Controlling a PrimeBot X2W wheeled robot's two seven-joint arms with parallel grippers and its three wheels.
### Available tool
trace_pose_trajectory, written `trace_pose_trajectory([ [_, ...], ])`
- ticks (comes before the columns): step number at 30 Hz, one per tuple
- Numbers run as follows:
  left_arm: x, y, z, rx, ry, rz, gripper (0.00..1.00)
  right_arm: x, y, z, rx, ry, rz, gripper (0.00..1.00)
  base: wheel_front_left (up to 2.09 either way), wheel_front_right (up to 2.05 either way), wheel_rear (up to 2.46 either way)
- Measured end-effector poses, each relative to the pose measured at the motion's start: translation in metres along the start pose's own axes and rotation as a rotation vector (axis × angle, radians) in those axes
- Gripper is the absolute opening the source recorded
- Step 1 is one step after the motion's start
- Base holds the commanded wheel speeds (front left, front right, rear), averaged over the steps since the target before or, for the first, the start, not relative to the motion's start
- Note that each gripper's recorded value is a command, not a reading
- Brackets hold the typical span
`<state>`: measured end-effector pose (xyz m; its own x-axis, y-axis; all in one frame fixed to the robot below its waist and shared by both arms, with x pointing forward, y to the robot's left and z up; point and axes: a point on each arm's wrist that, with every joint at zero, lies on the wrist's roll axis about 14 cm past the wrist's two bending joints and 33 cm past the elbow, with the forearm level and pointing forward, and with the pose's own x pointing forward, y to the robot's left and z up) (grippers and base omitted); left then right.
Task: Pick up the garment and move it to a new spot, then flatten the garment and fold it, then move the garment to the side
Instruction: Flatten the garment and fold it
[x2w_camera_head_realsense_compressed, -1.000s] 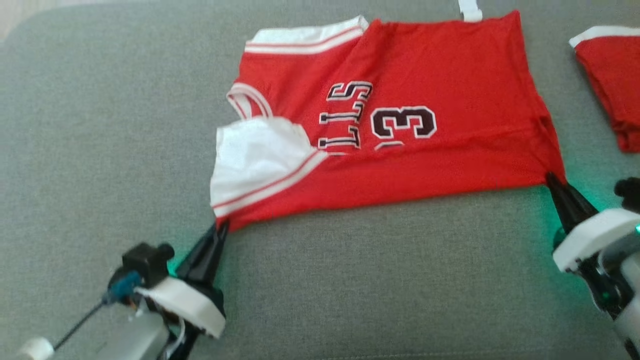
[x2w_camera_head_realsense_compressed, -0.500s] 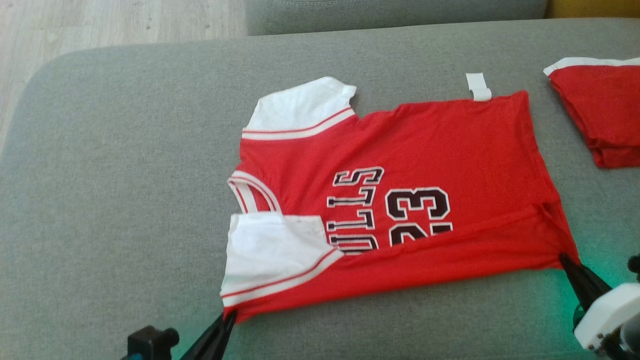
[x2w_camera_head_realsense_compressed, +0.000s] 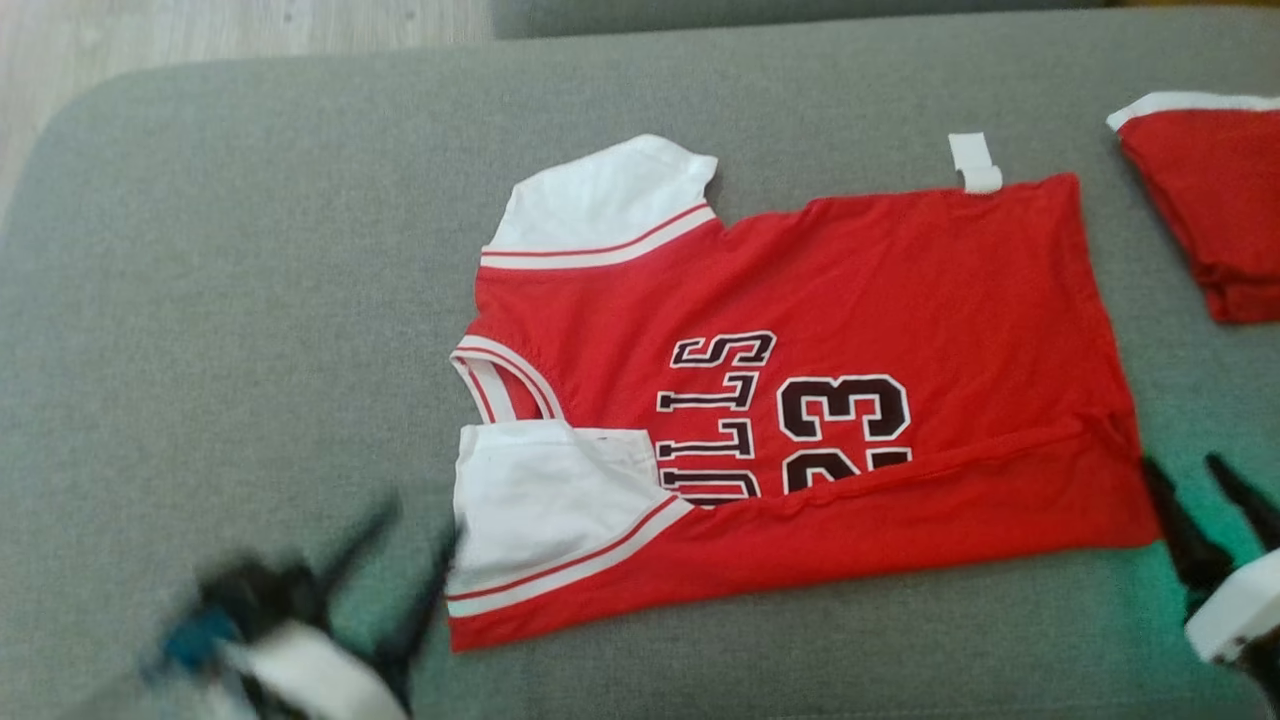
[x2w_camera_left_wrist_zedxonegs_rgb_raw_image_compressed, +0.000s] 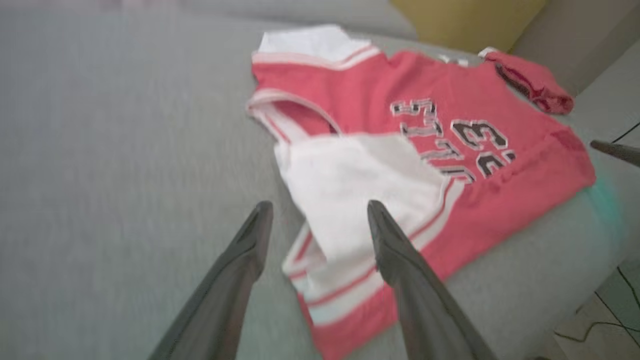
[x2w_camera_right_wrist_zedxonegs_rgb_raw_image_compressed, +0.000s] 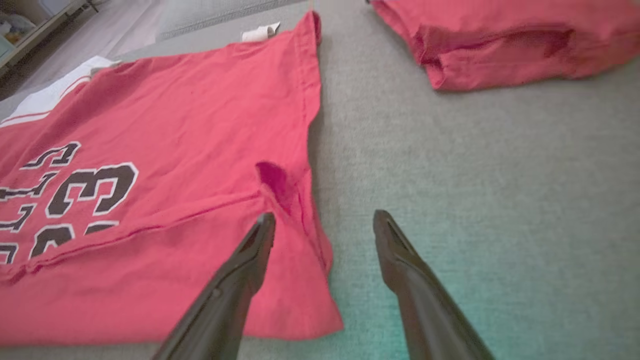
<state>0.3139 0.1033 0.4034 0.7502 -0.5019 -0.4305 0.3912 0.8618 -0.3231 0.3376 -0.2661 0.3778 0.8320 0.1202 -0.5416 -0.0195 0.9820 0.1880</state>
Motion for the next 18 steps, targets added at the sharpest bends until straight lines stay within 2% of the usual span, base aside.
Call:
trace_pose_trajectory([
  [6, 0.038, 0.007, 0.124, 0.236, -0.149, -0.12, 1.0, 0.013, 0.001, 0.025, -0.045, -0.055, -0.001, 1.0, 0.0, 0.0, 0.0],
  [10, 0.076, 0.003, 0.156, 0.376, -0.065, -0.205, 1.0, 0.025, 0.009, 0.027, -0.062, -0.045, 0.009, 1.0, 0.0, 0.0, 0.0],
  [13, 0.112, 0.009, 0.171, 0.358, -0.007, -0.203, 1.0, 0.036, 0.01, 0.036, -0.075, -0.062, 0.007, 1.0, 0.0, 0.0, 0.0],
  [18, 0.165, 0.015, 0.172, 0.284, 0.122, -0.203, 1.0, 0.043, 0.0, 0.04, -0.077, -0.073, -0.037, 1.0, 0.0, 0.0, 0.0],
])
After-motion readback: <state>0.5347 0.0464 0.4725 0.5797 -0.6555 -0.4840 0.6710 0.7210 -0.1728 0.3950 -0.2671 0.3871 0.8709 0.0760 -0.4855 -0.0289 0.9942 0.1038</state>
